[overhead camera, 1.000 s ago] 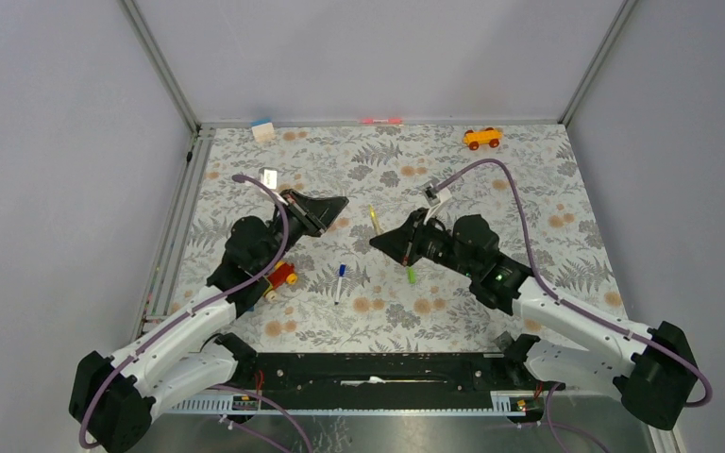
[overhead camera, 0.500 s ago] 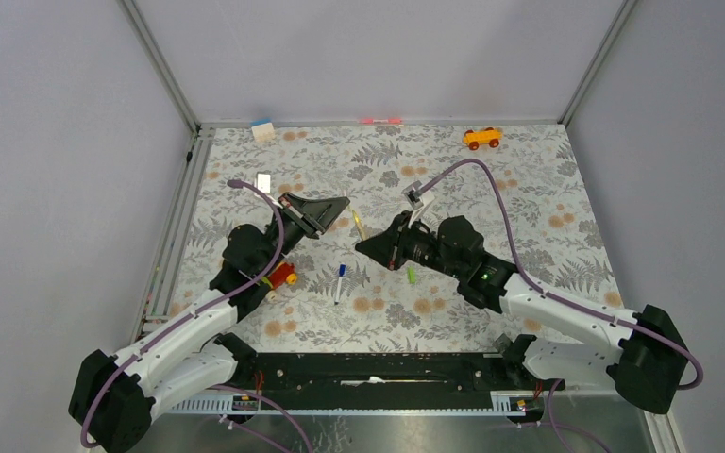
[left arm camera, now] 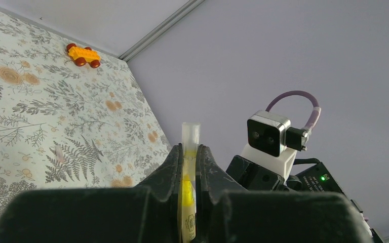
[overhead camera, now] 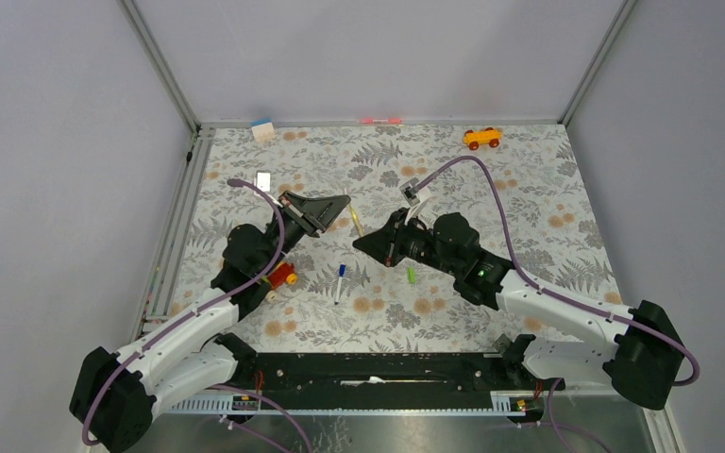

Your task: Insert the pens into the pen caps

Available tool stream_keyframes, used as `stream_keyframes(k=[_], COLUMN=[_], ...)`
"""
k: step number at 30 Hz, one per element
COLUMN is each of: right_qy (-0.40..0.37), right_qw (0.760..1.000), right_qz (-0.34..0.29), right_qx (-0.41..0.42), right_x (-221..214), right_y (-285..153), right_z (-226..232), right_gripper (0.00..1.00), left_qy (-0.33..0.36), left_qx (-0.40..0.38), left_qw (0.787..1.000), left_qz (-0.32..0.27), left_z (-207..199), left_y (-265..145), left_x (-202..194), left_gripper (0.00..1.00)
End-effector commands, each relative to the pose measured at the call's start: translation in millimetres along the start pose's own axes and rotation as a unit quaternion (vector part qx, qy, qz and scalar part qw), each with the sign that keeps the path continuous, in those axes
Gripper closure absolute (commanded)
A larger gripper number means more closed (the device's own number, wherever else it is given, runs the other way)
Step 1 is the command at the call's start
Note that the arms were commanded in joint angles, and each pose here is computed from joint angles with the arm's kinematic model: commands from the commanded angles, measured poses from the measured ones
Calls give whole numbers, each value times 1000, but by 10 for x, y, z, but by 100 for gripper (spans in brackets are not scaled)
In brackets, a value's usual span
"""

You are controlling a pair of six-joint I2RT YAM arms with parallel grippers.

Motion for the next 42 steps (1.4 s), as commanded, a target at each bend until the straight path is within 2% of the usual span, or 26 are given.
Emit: stream_keyframes(k=[1,23,42], right_qy=[-20,-20,1], right_qw=[999,999,998], right_qz=[-41,-31,-47], right_qx=[9,19,-52], right_x=[295,283,441], right_y=[34,31,177], right_z=[110,150,-24], right_gripper=[100,100,100], left_qy=[4,-3,-23], left_qx=[-30,-23,-28], left_qw=[1000,1000,999], left_qz=[1,-1,18], left_z=[-94,-16,44], left_y=[1,83,61], left_x=[10,5,-85], left_gripper=[100,100,100])
Point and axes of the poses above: each gripper's point midway between its finger pads, its own y axis out along the fingers, its own z axis along the line the jaws close on, x = y × z, the point moved 3 cm from there along -y, back along the fingers, and after that the axes turned 12 degrees about -y, right-handed, at the moved point
